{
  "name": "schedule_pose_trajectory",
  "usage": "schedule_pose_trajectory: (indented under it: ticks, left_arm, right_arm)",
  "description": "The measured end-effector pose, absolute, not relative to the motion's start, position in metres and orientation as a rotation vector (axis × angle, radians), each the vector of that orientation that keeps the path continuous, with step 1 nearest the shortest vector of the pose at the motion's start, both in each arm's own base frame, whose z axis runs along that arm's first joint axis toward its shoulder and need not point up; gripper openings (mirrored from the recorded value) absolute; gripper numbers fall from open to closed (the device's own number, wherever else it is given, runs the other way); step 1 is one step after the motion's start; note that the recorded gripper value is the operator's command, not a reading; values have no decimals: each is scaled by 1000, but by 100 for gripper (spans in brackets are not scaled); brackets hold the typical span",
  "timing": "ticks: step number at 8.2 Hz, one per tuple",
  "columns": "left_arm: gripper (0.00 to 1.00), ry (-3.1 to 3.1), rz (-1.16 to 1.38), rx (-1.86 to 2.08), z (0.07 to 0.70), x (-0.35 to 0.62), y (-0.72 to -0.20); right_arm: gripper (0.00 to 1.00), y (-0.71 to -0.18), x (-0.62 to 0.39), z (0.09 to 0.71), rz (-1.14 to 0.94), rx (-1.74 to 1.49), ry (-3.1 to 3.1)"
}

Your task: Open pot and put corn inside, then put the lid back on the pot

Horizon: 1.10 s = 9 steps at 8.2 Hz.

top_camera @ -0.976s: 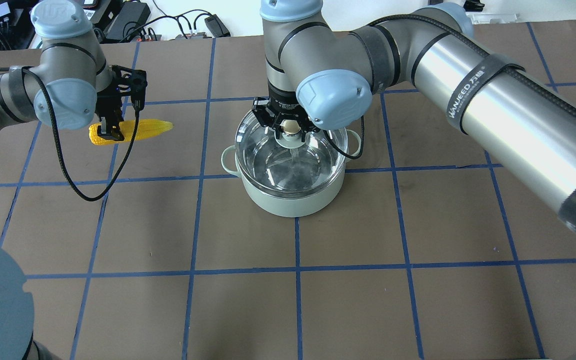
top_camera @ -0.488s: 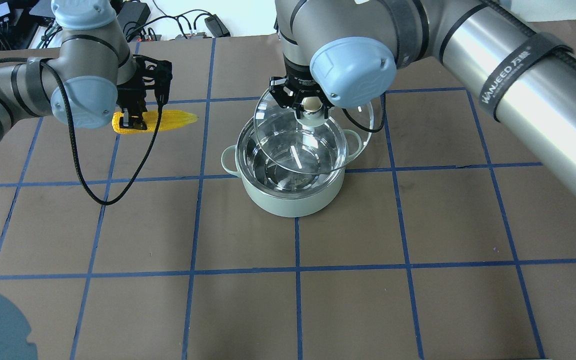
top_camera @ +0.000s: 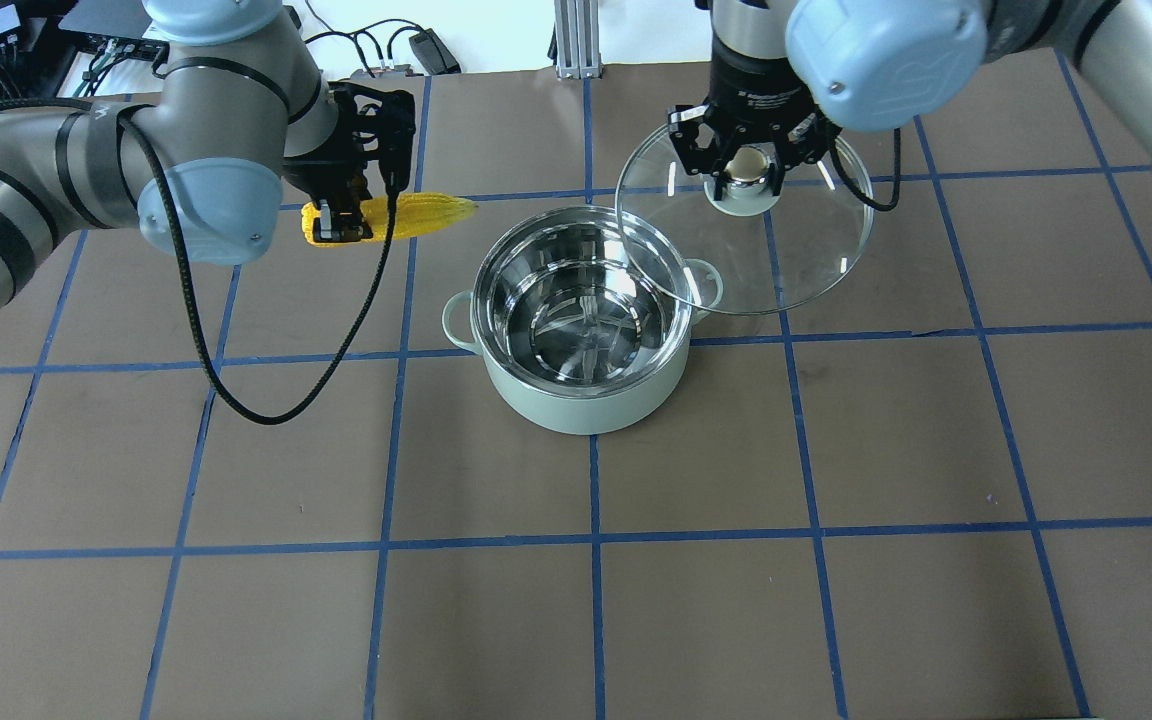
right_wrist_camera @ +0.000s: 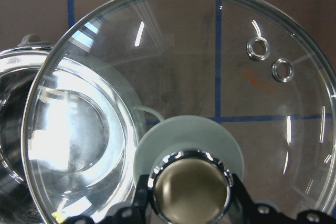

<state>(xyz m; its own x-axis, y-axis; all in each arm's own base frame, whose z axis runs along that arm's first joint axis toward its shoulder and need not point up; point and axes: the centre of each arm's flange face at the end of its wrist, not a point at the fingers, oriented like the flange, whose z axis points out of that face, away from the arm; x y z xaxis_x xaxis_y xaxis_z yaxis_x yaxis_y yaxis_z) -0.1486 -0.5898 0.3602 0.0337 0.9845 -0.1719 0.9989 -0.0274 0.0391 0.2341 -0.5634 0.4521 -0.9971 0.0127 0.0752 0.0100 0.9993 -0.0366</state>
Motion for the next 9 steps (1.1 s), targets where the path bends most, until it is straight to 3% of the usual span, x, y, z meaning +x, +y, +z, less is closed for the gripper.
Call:
schedule_pose_trajectory:
  ticks: [4,9]
  left_arm:
    - [0,2000,-306,2186,368,-262,-558]
    - [0,1945,-274,2294,337,-326,-535]
  right_arm:
    - [0,-571,138,467,-50,119,-3089]
    - [0,-568,81,473,-119,175,-3093]
